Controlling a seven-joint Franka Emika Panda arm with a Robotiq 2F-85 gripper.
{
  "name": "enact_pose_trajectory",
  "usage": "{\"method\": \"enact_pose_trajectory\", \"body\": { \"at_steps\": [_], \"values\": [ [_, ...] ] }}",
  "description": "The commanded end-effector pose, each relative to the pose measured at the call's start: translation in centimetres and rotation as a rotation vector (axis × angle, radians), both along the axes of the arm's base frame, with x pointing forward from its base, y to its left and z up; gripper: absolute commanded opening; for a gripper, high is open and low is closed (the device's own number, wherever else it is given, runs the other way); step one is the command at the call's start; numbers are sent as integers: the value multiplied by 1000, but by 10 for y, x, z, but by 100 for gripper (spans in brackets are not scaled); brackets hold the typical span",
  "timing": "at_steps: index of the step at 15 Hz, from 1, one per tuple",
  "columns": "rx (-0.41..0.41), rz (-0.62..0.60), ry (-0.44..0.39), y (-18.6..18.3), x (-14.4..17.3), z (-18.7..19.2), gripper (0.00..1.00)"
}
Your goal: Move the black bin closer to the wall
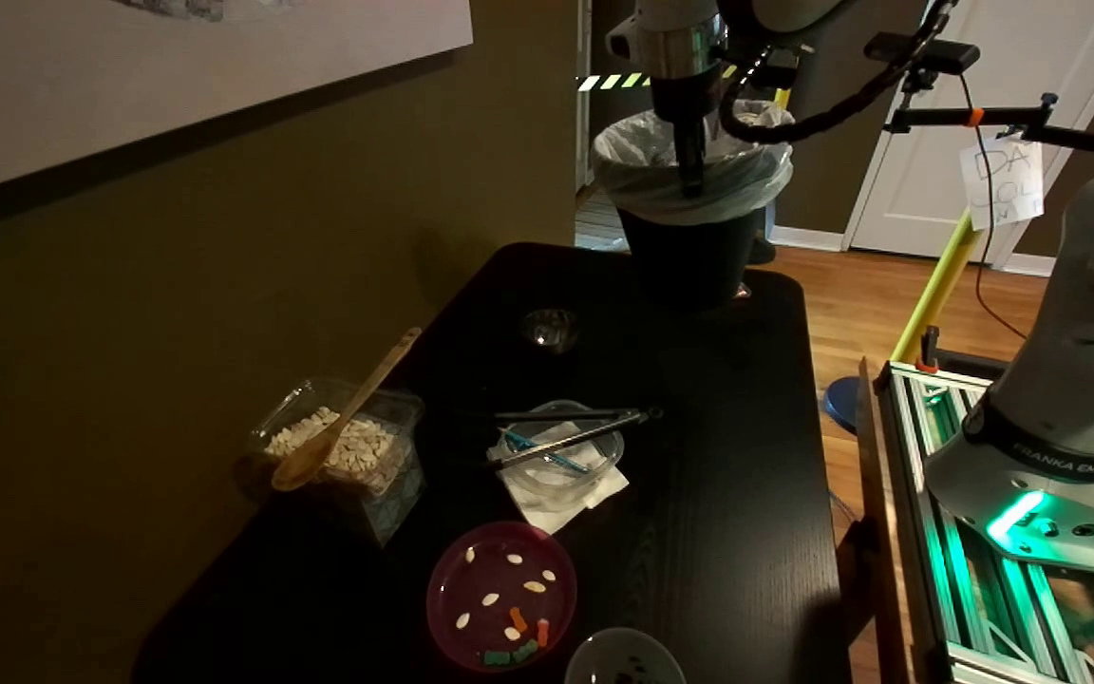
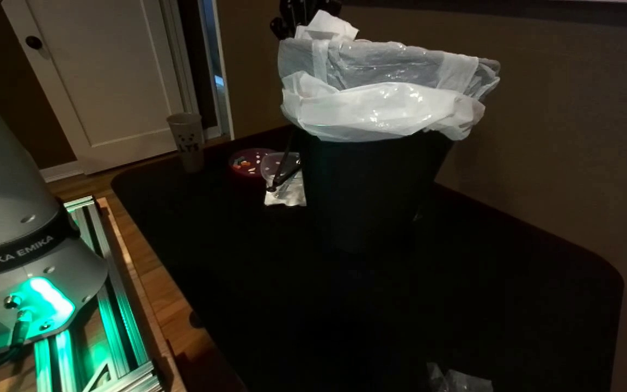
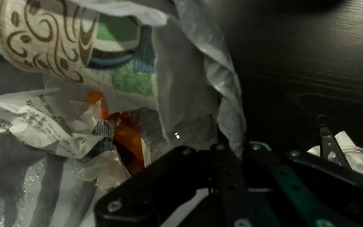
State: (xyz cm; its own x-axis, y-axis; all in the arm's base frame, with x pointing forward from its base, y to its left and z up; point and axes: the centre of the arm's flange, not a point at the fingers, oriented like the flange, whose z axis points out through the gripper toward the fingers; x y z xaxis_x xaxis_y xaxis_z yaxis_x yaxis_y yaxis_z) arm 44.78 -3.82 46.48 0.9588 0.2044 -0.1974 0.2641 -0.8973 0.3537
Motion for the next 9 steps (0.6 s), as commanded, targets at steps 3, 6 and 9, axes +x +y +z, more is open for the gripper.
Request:
{"method": "enact_pose_trajectory", "body": {
  "at_steps": [3, 6, 9],
  "values": [
    [85, 120, -77, 14, 9, -5, 1],
    [71, 269, -172, 44, 22, 5, 1],
    [116, 406, -258, 70, 37, 15, 1]
  ]
}}
